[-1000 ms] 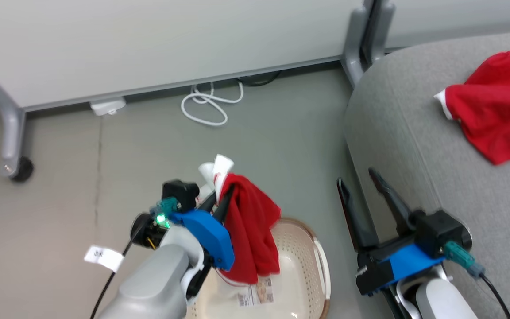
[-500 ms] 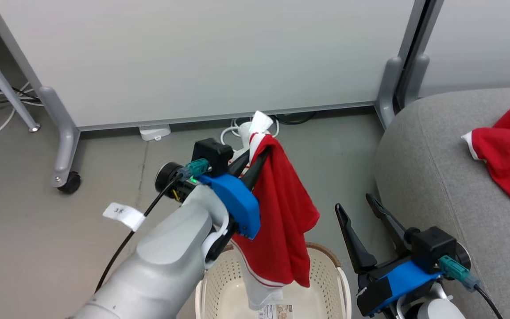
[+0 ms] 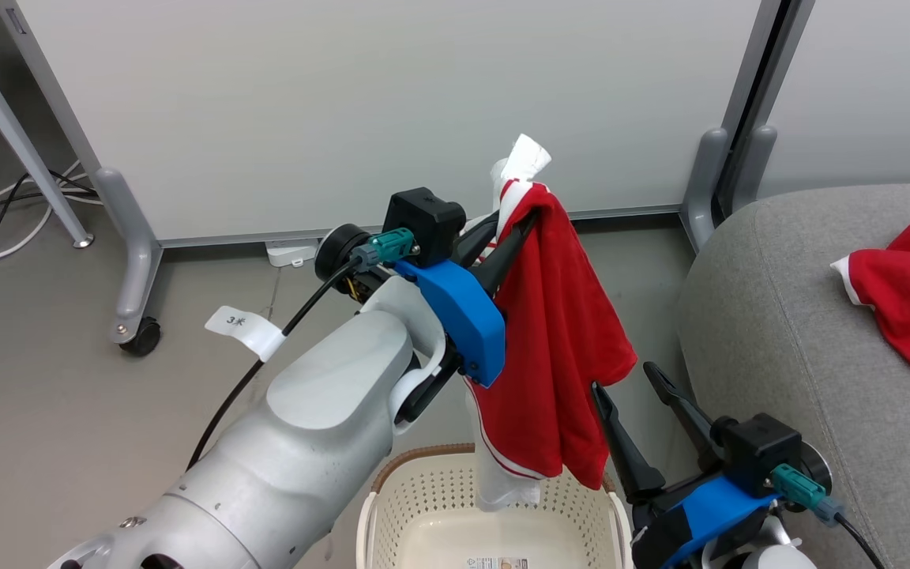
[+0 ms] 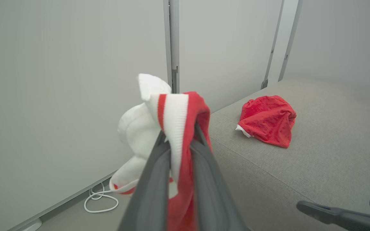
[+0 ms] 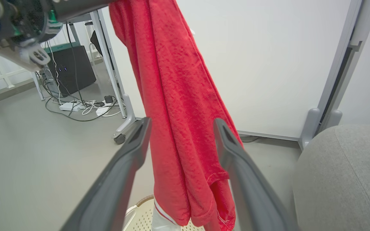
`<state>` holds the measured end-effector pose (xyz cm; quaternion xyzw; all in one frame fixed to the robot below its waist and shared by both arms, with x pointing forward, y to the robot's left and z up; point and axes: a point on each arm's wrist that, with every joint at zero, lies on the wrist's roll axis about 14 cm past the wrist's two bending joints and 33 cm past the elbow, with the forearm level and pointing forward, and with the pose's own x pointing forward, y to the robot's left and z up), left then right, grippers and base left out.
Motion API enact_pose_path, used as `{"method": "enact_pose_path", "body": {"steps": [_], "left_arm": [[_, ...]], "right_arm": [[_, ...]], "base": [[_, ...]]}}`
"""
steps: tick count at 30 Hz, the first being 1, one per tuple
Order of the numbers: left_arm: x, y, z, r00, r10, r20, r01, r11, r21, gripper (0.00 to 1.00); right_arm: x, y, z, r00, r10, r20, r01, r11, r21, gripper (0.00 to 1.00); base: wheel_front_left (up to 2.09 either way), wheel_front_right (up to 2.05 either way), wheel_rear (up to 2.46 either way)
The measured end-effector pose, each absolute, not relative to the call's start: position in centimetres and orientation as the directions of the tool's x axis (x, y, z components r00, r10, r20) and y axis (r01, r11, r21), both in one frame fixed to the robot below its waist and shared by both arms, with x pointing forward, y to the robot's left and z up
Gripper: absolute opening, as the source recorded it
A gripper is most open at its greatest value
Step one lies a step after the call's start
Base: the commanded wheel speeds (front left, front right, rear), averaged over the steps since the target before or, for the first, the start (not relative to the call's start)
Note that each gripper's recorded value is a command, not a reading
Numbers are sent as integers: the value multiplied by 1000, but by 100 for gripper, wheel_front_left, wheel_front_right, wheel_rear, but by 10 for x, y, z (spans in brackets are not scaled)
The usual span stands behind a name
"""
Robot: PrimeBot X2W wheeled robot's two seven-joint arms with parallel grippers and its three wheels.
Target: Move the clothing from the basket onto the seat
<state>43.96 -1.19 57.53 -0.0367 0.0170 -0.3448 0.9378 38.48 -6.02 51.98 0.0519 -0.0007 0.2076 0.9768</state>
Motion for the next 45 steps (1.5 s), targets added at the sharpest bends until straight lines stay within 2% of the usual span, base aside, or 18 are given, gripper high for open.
{"method": "enact_pose_path", "body": {"steps": [14,26,37,45], "left_arm": [[434,-28,572,729,-684,-16,680,727,-97,0],[426,-38,575,705,-709,-10,705,703,-95,0],[418,-37,579,702,-712,-8,709,700,-86,0],[411,-41,588,690,-724,8,722,687,-86,0]], "right_arm": [[379,-35,498,875,479,-70,-473,876,95,100],[401,-12,476,825,540,-169,-536,841,73,100],[424,-14,485,841,524,-137,-523,851,42,100],[425,-14,474,829,522,-198,-527,849,33,100]], "base": [[0,0,0],[0,0,0],[0,0,0],[0,0,0]]}}
